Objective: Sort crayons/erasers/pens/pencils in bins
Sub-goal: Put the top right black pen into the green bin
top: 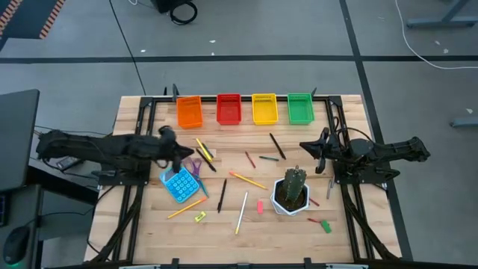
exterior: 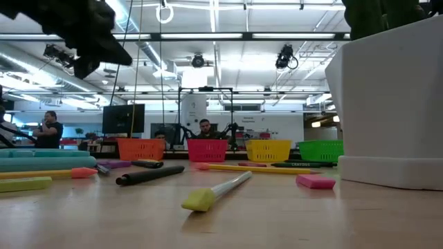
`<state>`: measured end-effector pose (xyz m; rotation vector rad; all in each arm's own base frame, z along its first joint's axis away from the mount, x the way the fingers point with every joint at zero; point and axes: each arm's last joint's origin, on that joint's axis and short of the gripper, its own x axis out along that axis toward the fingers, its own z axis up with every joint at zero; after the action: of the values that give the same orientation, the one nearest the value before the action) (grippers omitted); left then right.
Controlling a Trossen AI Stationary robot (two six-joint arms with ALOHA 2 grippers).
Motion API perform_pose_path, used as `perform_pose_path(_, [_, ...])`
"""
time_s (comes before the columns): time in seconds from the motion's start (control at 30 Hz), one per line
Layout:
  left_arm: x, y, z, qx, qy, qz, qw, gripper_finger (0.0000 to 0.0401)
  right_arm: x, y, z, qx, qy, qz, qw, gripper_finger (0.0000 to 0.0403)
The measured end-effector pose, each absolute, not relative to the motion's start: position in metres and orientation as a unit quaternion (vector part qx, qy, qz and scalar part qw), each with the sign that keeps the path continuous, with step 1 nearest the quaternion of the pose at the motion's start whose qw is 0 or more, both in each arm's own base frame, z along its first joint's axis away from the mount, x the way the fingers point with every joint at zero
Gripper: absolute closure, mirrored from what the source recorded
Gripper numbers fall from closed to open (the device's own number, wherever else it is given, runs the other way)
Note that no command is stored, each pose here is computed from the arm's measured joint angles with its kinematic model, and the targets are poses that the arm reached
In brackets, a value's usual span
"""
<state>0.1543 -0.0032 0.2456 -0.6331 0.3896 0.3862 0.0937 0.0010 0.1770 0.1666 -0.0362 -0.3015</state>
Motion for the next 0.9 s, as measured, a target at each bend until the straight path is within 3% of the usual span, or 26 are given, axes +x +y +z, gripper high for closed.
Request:
perform_pose_path(0.2, [0.201,-0.007,0.255,-0.410,0.184,0.218,0.866,0.0376,0.094,0.001,0.177,0.091,-0.019,-0.150,0.984,0.0397])
perform_pose_path(0.5, [0.258,-0.011,0.292,-0.454,0.072,0.164,0.873,0.0365,0.094,0.001,0.178,0.121,-0.030,-0.148,0.981,0.0397])
perform_pose_path(0.9, [0.298,-0.011,0.299,-0.441,0.079,0.168,0.878,0.0373,0.091,0.001,0.198,0.262,-0.144,-0.118,0.947,0.0397])
